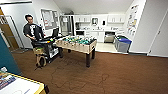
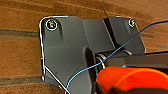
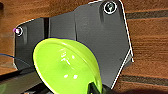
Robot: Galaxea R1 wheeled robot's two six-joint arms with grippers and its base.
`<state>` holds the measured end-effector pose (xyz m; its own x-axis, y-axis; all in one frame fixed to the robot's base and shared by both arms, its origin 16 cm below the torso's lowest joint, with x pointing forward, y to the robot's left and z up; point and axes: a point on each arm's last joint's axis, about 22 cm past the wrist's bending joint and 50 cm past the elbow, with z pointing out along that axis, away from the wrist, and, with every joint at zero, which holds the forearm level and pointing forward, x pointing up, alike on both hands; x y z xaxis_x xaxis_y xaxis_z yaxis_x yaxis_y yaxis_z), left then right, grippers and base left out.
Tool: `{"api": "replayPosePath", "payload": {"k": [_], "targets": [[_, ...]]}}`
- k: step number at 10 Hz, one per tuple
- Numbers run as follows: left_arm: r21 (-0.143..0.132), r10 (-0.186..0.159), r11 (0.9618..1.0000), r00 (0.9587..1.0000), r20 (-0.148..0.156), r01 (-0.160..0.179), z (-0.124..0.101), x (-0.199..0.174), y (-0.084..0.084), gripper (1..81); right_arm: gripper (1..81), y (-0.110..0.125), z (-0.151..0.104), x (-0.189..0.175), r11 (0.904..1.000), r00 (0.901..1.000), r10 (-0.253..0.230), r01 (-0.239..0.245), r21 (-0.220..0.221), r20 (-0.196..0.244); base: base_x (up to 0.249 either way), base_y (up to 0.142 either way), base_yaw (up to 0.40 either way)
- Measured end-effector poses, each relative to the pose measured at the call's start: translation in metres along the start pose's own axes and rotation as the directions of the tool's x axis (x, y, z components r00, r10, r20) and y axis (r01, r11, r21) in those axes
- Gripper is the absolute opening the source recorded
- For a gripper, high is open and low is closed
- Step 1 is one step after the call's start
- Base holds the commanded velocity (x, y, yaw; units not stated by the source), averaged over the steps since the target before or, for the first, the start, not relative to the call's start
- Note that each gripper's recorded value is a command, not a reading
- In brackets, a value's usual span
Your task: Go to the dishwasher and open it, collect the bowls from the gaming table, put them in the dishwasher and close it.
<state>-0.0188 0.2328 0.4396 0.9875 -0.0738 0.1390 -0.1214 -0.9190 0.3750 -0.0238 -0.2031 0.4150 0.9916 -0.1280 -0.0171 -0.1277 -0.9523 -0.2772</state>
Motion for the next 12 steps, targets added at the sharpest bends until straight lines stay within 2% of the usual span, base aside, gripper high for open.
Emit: {"api": "replayPosePath", "payload": {"k": [4, 5, 7, 9, 12], "targets": [[0.008, 0.001, 1.0000, 1.0000, 0.005, -0.001, -0.002, -0.002, -0.005, 1.0, 1.0, -0.003, 0.001, -0.001, 1.0000, 1.0000, -0.002, 0.002, 0.005, 0.001, 0.000, 0.000, -0.377], [0.010, 0.004, 0.9999, 1.0000, -0.002, -0.004, -0.002, 0.005, -0.007, 1.0, 1.0, -0.003, 0.001, -0.002, 1.0000, 1.0000, -0.002, 0.002, 0.005, 0.003, 0.000, 0.000, -0.192], [0.002, 0.005, 1.0000, 0.9999, -0.012, -0.005, 0.000, 0.010, -0.003, 1.0, 1.0, -0.001, 0.000, -0.001, 1.0000, 1.0000, -0.003, 0.003, 0.001, 0.002, -0.078, 0.000, 0.000], [0.002, 0.001, 1.0000, 1.0000, 0.001, -0.001, -0.001, 0.001, -0.002, 1.0, 1.0, -0.002, 0.000, 0.002, 1.0000, 1.0000, -0.005, 0.005, 0.004, -0.003, 0.000, 0.000, 0.000], [0.001, -0.002, 1.0000, 1.0000, 0.001, 0.002, -0.001, -0.001, -0.002, 1.0, 1.0, -0.001, 0.000, 0.001, 1.0000, 1.0000, -0.007, 0.007, 0.002, -0.001, 0.000, 0.000, 0.000]]}}
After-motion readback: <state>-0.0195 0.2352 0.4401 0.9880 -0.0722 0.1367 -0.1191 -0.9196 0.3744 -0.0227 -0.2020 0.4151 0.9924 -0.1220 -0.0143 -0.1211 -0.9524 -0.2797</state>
